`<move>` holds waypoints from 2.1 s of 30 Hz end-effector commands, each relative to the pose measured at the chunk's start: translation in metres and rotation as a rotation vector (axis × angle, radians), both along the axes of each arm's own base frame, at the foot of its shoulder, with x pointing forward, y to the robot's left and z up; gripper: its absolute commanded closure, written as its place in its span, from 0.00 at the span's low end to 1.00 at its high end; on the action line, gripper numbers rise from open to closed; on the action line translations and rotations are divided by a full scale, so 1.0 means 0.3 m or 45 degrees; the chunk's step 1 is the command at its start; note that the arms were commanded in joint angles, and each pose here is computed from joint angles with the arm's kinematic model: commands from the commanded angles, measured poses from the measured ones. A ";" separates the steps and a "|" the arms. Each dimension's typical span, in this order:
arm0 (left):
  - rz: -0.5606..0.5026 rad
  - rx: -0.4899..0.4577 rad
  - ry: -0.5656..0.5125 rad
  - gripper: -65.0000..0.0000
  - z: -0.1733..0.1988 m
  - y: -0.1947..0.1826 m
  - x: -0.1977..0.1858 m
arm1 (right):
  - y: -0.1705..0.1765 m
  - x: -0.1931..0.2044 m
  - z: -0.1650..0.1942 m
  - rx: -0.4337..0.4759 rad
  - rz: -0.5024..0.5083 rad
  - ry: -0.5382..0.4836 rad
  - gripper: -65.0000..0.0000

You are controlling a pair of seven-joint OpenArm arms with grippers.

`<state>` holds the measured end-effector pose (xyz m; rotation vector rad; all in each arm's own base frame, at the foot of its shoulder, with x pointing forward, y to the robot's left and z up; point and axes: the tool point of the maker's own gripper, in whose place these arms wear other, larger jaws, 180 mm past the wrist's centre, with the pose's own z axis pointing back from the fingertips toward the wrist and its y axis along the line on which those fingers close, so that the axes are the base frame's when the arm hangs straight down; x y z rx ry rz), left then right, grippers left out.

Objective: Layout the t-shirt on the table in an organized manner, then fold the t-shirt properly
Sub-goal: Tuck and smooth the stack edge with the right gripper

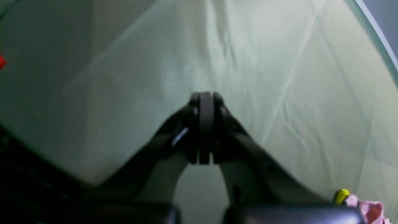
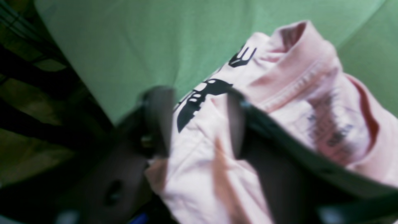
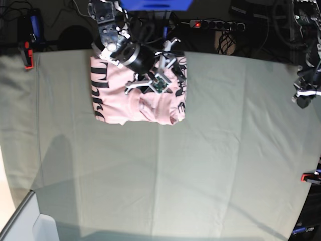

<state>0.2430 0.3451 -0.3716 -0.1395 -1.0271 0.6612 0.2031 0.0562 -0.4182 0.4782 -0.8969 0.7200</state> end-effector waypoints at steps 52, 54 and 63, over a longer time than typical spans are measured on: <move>-0.010 0.050 -0.056 1.00 0.058 0.032 0.029 | 0.071 0.055 -0.010 0.076 0.030 0.007 0.97; -0.010 0.050 -0.056 1.00 0.058 0.032 0.029 | 0.074 0.058 -0.005 0.082 0.031 0.001 0.97; -0.010 0.050 -0.056 1.00 0.058 0.032 0.029 | 0.135 0.038 0.015 0.100 0.102 -0.014 0.97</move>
